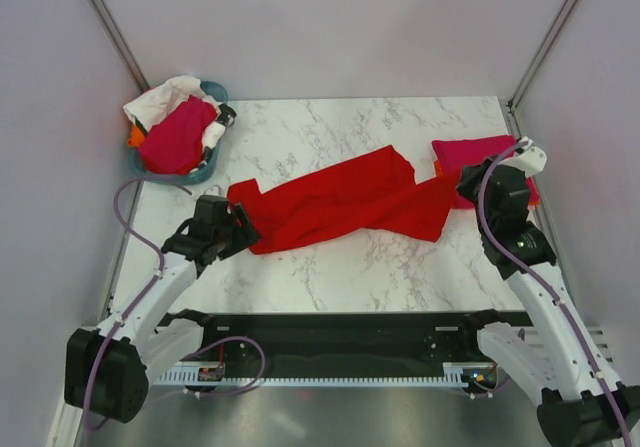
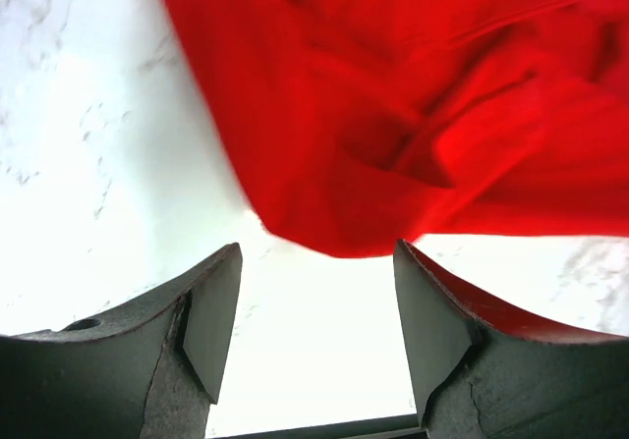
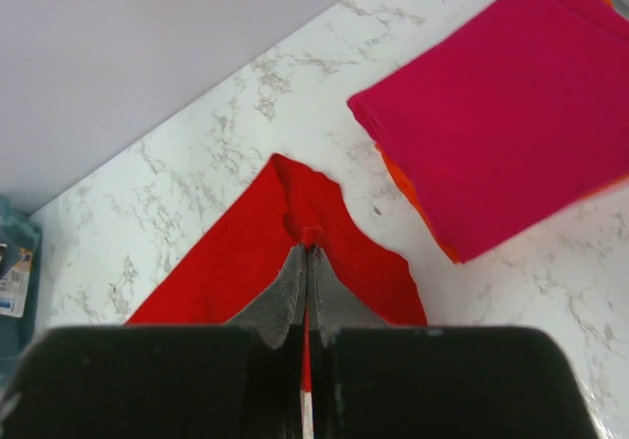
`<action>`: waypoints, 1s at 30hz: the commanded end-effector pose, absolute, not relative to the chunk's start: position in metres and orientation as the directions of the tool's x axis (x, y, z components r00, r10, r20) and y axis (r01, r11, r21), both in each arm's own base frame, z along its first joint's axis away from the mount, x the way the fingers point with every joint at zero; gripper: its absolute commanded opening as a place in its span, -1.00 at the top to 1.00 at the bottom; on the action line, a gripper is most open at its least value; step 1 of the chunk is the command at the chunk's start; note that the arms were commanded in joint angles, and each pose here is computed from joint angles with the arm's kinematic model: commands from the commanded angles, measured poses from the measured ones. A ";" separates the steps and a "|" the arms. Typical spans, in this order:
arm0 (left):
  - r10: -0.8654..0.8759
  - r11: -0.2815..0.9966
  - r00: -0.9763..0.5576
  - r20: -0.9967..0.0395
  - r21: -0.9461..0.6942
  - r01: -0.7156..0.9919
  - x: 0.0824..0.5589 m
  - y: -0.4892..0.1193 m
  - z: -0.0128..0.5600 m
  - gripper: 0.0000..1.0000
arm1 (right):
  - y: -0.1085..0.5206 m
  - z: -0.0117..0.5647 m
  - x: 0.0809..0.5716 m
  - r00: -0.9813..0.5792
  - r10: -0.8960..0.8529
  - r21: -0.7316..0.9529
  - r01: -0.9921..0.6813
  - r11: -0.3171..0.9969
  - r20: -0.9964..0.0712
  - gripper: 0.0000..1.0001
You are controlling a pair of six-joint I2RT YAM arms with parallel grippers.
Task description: Fold and stack the t-shirts
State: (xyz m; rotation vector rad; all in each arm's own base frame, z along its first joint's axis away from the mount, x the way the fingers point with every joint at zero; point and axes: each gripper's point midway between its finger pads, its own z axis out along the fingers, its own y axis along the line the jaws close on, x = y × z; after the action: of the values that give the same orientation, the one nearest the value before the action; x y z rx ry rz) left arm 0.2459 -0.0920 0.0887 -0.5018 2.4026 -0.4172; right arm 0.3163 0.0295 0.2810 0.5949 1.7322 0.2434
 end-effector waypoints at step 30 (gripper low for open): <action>-0.275 0.951 -0.737 -0.617 -0.289 -0.113 0.304 -0.142 0.089 0.95 | 0.026 0.174 0.263 -0.230 0.578 0.504 0.309 0.806 -0.783 1.00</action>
State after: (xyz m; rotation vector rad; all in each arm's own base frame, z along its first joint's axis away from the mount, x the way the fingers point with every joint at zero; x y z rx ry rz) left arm 0.2859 -0.1383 0.0597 -0.3034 2.5035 -0.2834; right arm 0.2573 0.0252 0.1663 0.6815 1.8626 0.2733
